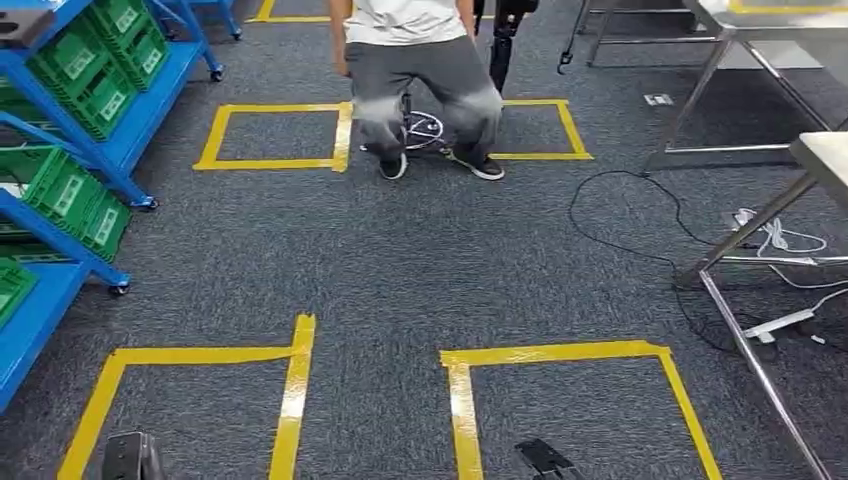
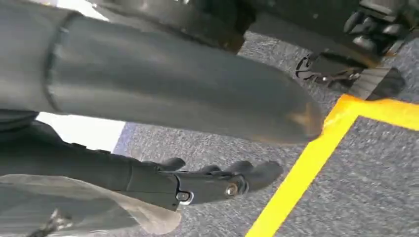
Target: Take the parts from the cabinet and place them on the table.
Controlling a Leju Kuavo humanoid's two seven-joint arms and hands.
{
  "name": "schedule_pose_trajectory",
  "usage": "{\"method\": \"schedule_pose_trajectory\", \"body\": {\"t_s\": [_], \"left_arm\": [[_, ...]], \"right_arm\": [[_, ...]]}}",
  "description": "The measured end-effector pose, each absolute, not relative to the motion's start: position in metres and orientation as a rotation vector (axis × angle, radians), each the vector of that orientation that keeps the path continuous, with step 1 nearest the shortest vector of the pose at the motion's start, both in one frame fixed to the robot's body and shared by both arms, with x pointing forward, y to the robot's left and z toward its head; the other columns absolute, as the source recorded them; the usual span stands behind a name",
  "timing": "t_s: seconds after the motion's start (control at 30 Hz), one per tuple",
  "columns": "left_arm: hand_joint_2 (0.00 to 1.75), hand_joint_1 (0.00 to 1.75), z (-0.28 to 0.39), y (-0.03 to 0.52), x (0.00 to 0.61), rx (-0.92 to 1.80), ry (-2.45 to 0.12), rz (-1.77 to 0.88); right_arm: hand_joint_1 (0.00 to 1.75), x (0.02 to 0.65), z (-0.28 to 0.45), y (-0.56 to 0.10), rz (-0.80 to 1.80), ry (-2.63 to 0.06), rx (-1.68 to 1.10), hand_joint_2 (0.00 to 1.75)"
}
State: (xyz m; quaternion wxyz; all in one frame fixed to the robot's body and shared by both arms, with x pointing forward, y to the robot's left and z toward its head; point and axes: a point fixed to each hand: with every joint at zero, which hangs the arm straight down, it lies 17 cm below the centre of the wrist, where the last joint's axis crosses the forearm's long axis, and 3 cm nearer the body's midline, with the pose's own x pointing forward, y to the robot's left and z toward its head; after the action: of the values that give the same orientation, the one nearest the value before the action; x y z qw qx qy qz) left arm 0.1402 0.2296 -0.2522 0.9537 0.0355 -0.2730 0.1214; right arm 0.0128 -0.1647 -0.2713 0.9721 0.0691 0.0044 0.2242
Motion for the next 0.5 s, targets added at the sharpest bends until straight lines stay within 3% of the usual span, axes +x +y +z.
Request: {"method": "schedule_pose_trajectory", "body": {"t_s": [0.5], "left_arm": [[0.00,0.00,-0.2526,0.2277,0.1422,0.068,-0.547,0.226]], "right_arm": [[0.00,0.0061,-0.2697,-0.1612,0.454,0.028,0.170,0.00]]}}
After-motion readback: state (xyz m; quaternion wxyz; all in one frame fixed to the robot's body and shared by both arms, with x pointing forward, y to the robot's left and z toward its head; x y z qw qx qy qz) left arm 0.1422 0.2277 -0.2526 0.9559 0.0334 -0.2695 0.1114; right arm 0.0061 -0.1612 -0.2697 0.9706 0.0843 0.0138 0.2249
